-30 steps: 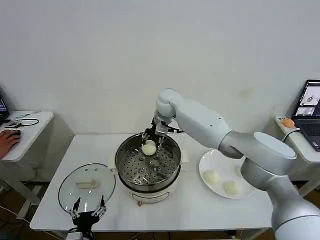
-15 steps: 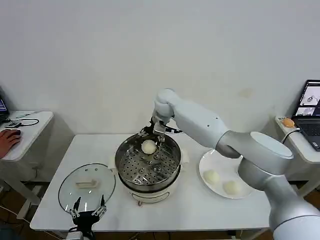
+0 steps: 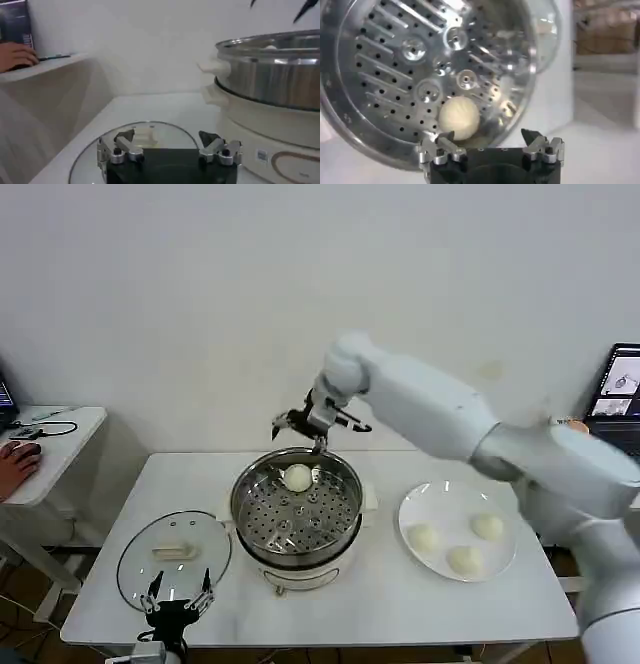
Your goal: Take steamed baozi put them in steamer then cover it.
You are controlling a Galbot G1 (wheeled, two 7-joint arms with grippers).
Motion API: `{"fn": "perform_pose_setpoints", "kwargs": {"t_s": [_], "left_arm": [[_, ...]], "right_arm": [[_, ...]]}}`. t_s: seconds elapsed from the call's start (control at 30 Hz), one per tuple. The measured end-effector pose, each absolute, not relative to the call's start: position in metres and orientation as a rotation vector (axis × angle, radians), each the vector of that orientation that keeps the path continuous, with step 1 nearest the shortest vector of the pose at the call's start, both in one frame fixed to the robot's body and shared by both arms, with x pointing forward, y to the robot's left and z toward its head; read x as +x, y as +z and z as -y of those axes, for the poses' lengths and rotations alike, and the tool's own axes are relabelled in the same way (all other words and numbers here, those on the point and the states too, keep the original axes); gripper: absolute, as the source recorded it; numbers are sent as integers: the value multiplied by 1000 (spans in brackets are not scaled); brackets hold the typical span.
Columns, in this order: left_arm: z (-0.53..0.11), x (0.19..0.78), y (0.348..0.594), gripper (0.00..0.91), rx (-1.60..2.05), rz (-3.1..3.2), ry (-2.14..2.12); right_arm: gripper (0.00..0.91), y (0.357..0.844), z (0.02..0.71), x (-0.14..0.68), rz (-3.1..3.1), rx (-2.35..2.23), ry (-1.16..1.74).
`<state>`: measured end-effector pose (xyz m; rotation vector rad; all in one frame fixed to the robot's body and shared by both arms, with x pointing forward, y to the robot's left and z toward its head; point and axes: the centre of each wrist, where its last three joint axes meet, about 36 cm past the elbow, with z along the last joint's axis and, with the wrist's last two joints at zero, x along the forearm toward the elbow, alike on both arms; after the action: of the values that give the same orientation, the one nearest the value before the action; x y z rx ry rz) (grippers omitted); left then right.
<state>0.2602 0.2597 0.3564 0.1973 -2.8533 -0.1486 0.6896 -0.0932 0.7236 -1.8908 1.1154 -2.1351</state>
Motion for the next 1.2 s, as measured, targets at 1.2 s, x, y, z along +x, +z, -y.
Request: {"fn": "perform_pose_setpoints", "kwargs": {"t_s": [1.2], "left_arm": [[-258, 261, 374, 907, 166, 2881, -146]], "right_arm": [[907, 579, 302, 603, -2506, -2272, -2131]]}}
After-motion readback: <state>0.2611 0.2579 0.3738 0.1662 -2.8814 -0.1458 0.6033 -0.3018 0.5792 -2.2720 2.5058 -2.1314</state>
